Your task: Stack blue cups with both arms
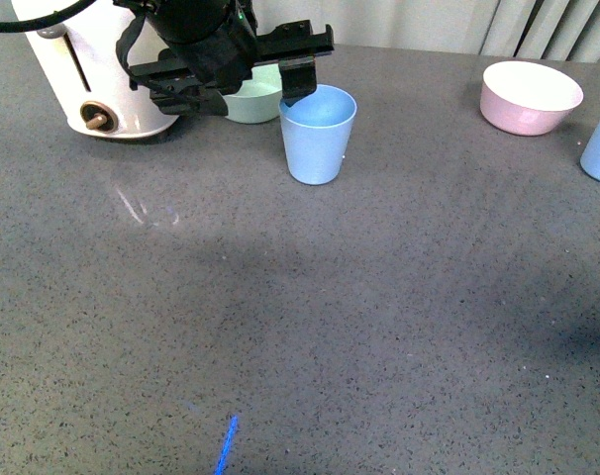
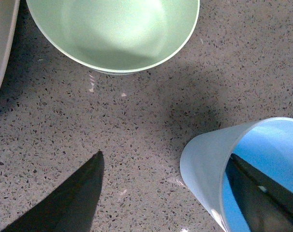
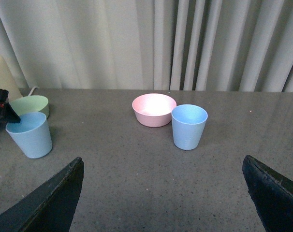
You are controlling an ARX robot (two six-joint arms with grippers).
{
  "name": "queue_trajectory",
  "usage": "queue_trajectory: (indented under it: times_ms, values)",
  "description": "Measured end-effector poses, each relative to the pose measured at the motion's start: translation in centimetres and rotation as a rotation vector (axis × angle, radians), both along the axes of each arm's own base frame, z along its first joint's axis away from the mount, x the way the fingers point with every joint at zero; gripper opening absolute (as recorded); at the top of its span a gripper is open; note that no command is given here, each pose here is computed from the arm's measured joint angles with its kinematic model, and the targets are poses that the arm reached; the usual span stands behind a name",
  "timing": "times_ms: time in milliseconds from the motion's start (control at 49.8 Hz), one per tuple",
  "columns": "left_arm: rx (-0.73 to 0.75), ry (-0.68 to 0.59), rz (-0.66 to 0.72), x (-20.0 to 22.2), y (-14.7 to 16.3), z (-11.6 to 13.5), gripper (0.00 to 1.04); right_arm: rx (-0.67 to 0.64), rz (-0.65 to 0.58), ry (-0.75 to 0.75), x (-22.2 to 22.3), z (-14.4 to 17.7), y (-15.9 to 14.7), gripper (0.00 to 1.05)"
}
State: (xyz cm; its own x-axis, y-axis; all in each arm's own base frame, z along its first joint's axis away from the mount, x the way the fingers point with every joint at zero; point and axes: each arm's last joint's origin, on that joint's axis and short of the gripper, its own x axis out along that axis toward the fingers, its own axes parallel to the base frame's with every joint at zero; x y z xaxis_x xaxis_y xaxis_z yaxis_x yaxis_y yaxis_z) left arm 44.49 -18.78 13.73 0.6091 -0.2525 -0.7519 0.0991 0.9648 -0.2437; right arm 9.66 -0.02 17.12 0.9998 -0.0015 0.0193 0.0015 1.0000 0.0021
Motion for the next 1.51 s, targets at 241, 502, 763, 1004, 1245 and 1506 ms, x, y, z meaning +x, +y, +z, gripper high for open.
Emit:
queue_trajectory:
  times_ms: [241,502,763,1004,1245,1506]
  values:
    - [0.014,0.009,-0.011,-0.2,-0.8,-0.2,0.43,0.0,0.0,0.0,0.0,0.0,0.0,0.96]
    - [0.022,0.006,-0.028,-0.7,-1.8,-0.2,0.09,0.0,0.0,0.0,0.0,0.0,0.0,0.96]
    - [0.047,0.014,-0.053,-2.4,-3.2,0.0,0.02,0.0,0.0,0.0,0.0,0.0,0.0,0.96]
    - [0.059,0.016,-0.13,-5.1,-5.7,0.5,0.02,0.0,0.0,0.0,0.0,0.0,0.0,0.96]
    - [0.052,0.005,-0.265,-8.6,-10.3,0.8,0.02,0.0,0.0,0.0,0.0,0.0,0.0,0.96]
    - [0.063,0.007,-0.333,-10.7,-12.6,0.6,0.02,0.0,0.0,0.0,0.0,0.0,0.0,0.96]
